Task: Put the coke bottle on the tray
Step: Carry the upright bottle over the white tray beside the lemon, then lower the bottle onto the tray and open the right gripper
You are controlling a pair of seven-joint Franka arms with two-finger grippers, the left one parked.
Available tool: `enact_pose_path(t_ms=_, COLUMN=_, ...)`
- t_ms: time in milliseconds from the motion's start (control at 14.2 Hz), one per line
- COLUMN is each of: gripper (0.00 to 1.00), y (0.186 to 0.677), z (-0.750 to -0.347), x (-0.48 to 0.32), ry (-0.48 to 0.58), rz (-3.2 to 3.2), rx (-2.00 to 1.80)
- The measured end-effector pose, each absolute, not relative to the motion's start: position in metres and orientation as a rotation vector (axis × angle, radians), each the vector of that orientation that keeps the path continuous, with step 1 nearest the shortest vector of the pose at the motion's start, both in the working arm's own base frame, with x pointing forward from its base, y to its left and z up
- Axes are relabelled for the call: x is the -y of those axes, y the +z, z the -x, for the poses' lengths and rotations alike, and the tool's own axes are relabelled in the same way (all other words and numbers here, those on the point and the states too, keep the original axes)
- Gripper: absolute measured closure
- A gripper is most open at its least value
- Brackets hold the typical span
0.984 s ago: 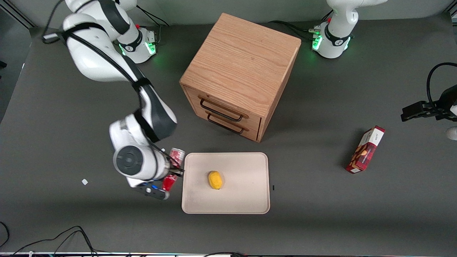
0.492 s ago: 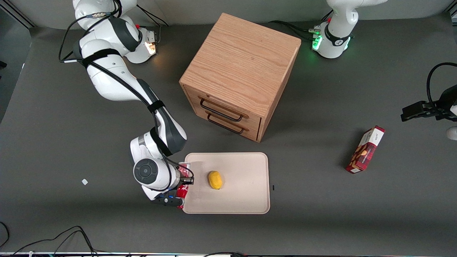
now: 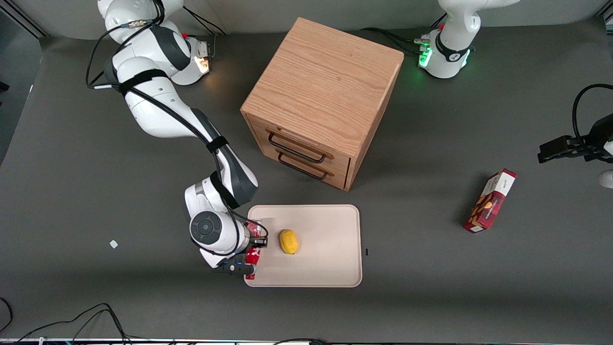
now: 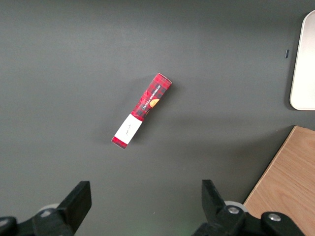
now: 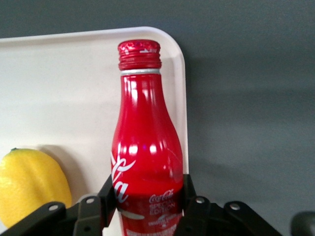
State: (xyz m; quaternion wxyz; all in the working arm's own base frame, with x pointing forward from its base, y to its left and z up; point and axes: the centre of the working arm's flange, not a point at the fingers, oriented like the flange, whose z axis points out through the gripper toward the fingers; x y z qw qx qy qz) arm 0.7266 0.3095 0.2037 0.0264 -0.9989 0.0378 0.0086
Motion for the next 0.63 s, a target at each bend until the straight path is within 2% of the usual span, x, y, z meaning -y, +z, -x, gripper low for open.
enact_pose_path(t_ms=141, gripper=0.44, y=0.1993, z=-0.7262, x=-0.3094, ry=0.03, rz=3.087, rx=-0.115)
enact_pose_path(t_ms=211, gripper=0.4, y=0.1979, z=-0.7264, x=-0.3097, ry=0.026, rz=3.085, rx=-0.113)
enact_pose_path(t_ms=281, gripper=0.4, y=0.1981, z=-0.7271, x=-0.3101, ry=0.016, rz=3.082, rx=-0.113)
enact_pose_path(t_ms=352, gripper=0.34, y=0.1989, z=-0.7276, x=-0.3101, ry=0.011, rz=3.08, rx=-0.113)
enact_pose_path(t_ms=562, gripper=0.06, y=0.2007, z=-0.7288, x=-0.3094, ry=0.004, rz=3.08, rx=-0.114)
enact_pose_path(t_ms=633, gripper=0.01, y=0.2011, z=-0.729, x=-0.3093, ry=0.003, rz=3.079, rx=-0.115)
